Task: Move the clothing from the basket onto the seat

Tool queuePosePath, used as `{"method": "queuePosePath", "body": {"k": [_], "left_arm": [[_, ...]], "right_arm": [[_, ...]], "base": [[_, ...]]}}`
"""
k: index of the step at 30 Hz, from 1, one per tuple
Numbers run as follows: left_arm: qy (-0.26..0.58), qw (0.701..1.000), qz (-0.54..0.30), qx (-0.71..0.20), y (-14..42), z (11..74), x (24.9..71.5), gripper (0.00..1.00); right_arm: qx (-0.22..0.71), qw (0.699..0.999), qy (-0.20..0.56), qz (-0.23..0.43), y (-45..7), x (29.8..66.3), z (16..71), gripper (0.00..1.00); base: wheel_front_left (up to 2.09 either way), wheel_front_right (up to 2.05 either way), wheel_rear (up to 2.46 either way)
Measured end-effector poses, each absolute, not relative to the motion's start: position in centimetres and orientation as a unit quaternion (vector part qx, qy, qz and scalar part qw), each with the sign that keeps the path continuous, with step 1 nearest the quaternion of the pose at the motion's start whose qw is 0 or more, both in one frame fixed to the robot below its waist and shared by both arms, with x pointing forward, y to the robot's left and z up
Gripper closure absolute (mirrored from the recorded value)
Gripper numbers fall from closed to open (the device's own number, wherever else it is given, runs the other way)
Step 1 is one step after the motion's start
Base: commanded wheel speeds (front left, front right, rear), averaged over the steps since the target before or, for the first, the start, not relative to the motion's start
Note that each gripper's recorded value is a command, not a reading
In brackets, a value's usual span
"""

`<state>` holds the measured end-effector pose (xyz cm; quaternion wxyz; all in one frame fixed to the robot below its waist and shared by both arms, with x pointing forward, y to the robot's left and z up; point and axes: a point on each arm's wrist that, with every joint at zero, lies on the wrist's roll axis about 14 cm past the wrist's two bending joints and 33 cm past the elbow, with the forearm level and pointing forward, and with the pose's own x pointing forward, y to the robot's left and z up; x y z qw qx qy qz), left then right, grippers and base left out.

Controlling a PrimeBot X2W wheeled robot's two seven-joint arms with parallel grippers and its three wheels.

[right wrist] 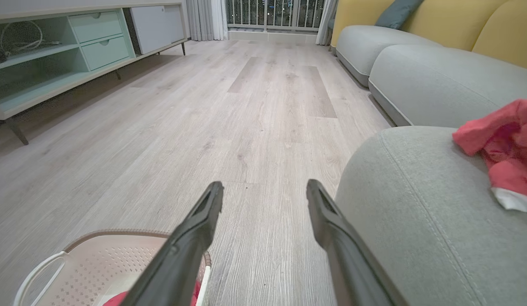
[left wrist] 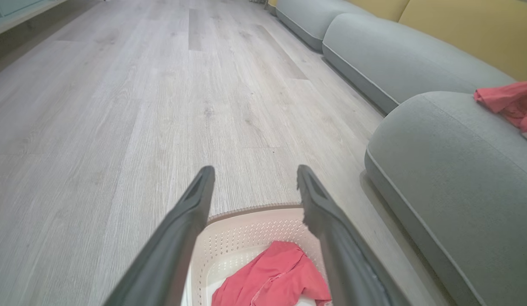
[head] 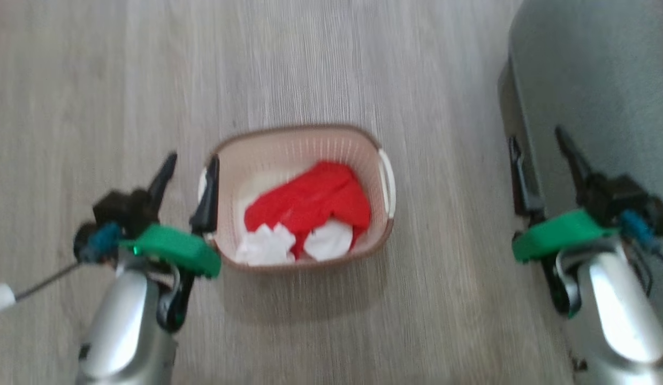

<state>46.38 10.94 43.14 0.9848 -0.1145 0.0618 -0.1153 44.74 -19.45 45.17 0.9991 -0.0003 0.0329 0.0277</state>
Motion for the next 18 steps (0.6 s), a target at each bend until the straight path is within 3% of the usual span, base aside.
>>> {"method": "queuePosePath", "body": {"k": [12,18], "left_arm": [[0.099,0.975,-0.182,-0.084,7.1,35.2,54.7,0.00],[0.234,0.928,-0.290,-0.013,0.9,26.0,55.4,0.00]], "right_arm": [[-0.003,0.998,0.042,0.050,-18.1,53.8,39.5,0.00],[-0.009,0.996,0.069,0.059,-17.9,56.5,34.1,0.00]], "base": [[0.00,0.00,0.00],[0.00,0.00,0.00]]}}
